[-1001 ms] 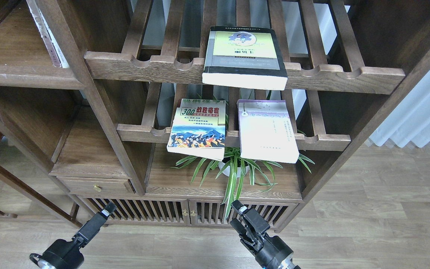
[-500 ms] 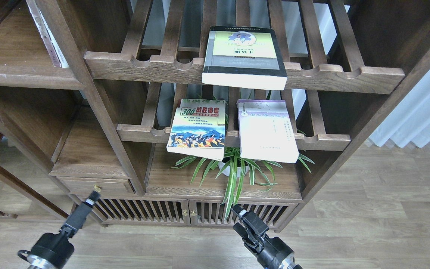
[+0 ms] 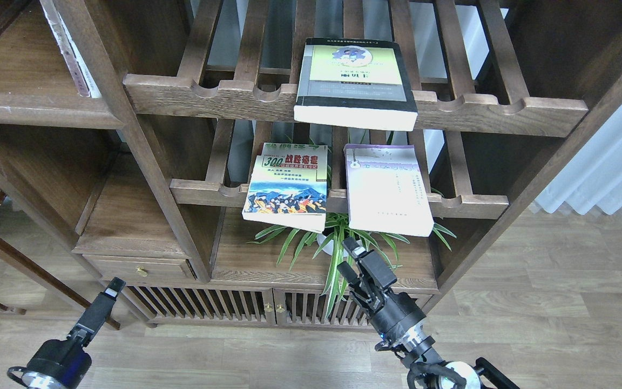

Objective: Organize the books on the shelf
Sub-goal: 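Reach the right gripper up to the white book on the middle shelf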

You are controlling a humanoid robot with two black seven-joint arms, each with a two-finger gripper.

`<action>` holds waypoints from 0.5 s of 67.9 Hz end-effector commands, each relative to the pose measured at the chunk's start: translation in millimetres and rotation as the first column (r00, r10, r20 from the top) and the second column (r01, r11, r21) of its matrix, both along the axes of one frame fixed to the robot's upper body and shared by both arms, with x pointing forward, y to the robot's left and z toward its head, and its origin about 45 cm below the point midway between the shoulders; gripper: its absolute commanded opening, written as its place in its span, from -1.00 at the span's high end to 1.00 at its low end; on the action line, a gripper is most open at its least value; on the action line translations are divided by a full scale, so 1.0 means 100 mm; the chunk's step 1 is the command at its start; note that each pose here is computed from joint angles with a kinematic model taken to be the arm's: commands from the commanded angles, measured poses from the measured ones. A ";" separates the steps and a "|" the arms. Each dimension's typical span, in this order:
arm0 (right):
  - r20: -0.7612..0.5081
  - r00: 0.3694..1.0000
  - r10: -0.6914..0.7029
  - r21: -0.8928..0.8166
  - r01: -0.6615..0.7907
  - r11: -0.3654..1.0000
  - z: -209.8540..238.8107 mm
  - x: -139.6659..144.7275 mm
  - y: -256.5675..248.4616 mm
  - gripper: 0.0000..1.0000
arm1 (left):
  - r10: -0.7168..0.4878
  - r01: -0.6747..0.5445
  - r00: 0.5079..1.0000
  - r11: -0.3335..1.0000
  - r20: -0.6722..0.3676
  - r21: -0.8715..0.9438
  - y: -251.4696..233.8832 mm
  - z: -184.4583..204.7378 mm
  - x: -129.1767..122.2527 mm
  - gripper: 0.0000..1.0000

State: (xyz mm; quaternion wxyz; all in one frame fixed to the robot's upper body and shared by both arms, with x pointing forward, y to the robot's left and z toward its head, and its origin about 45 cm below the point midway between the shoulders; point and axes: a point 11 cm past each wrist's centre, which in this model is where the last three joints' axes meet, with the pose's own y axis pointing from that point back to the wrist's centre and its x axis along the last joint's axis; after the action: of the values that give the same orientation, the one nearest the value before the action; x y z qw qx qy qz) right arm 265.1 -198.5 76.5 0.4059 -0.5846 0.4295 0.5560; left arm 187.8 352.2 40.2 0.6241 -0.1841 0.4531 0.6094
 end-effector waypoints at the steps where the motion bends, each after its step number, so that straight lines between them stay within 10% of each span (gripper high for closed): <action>1: 0.007 0.998 -0.065 -0.001 0.065 0.998 0.02 0.05 -0.12 -0.94 | 0.012 -0.012 1.000 1.000 0.007 0.003 0.04 0.02 0.02 -1.00; 25: -0.010 0.996 -0.084 0.007 0.084 0.996 -0.03 0.00 -0.11 -0.03 | 0.056 -0.056 0.998 0.998 -0.003 0.036 0.22 -0.02 0.01 -1.00; 34: -0.022 0.994 -0.111 0.022 0.111 0.994 -0.05 0.01 -0.17 0.90 | 0.068 -0.067 0.998 0.997 -0.008 0.044 0.27 -0.03 0.00 -1.00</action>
State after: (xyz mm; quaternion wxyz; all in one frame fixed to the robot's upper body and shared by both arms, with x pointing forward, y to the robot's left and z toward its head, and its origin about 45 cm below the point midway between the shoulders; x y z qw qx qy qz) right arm 264.7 -209.8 73.0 0.4287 -0.5607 0.4543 0.5435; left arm 188.8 374.8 37.6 0.6083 -0.1837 0.4381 0.6358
